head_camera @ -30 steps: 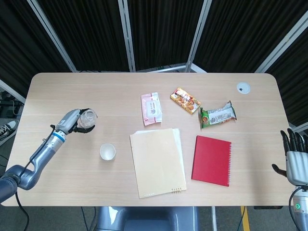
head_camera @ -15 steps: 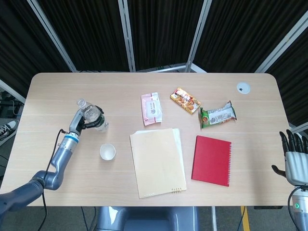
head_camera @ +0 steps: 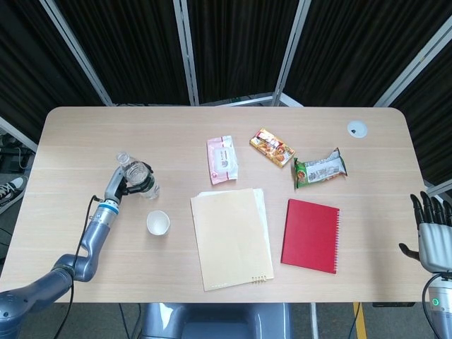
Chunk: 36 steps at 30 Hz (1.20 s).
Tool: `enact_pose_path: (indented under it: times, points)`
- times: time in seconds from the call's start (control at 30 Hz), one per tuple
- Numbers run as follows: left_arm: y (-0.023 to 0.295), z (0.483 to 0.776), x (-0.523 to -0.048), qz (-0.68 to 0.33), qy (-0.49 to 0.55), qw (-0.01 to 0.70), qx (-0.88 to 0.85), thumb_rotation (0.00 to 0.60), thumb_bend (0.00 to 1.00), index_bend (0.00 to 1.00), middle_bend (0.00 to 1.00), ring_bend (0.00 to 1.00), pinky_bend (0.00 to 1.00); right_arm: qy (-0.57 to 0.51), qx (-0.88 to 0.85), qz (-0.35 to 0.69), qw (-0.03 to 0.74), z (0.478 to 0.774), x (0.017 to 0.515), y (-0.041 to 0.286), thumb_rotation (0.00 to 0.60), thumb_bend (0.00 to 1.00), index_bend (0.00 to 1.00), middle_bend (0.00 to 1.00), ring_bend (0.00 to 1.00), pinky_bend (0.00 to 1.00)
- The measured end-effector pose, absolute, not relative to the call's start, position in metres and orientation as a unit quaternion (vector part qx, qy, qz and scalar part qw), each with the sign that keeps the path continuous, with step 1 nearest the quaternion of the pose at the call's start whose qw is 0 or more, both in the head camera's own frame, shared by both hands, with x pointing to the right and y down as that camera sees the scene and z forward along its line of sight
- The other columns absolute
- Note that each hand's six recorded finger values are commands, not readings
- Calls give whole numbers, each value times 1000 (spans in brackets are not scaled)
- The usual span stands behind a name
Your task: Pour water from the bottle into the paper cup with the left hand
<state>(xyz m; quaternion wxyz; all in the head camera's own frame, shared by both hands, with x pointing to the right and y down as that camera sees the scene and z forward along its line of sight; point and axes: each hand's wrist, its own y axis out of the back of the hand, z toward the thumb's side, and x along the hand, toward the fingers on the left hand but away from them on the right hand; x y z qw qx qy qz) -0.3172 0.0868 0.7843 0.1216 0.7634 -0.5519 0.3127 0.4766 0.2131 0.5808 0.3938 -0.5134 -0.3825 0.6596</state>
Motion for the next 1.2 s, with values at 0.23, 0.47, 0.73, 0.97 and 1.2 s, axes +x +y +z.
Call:
enact_pose_path:
  times: [0.23,0.47,0.73,0.97,1.2]
  points:
    - [94,789,-316,322,-534,121,772,600,445,439,355,243,316,-382,-513,661,393,582,477,213,600,0,0,0,0,0]
    - [96,790,-317,327,-531,110,774,600,335,204,186,146,244,-382,-512,660,394,582,476,212,600,0,0,0,0,0]
    - [98,788,-320,336,-521,107,777,600,247,67,45,24,98,-387,-512,658,394,579,477,211,600,0,0,0,0,0]
    - [99,780,-322,339,-504,105,787,600,201,0,0,0,21,-389,-515,654,395,578,475,211,600,0,0,0,0,0]
    - [100,766,-330,348,-488,87,796,600,153,0,0,0,0,-393,-515,652,394,576,476,211,600,0,0,0,0,0]
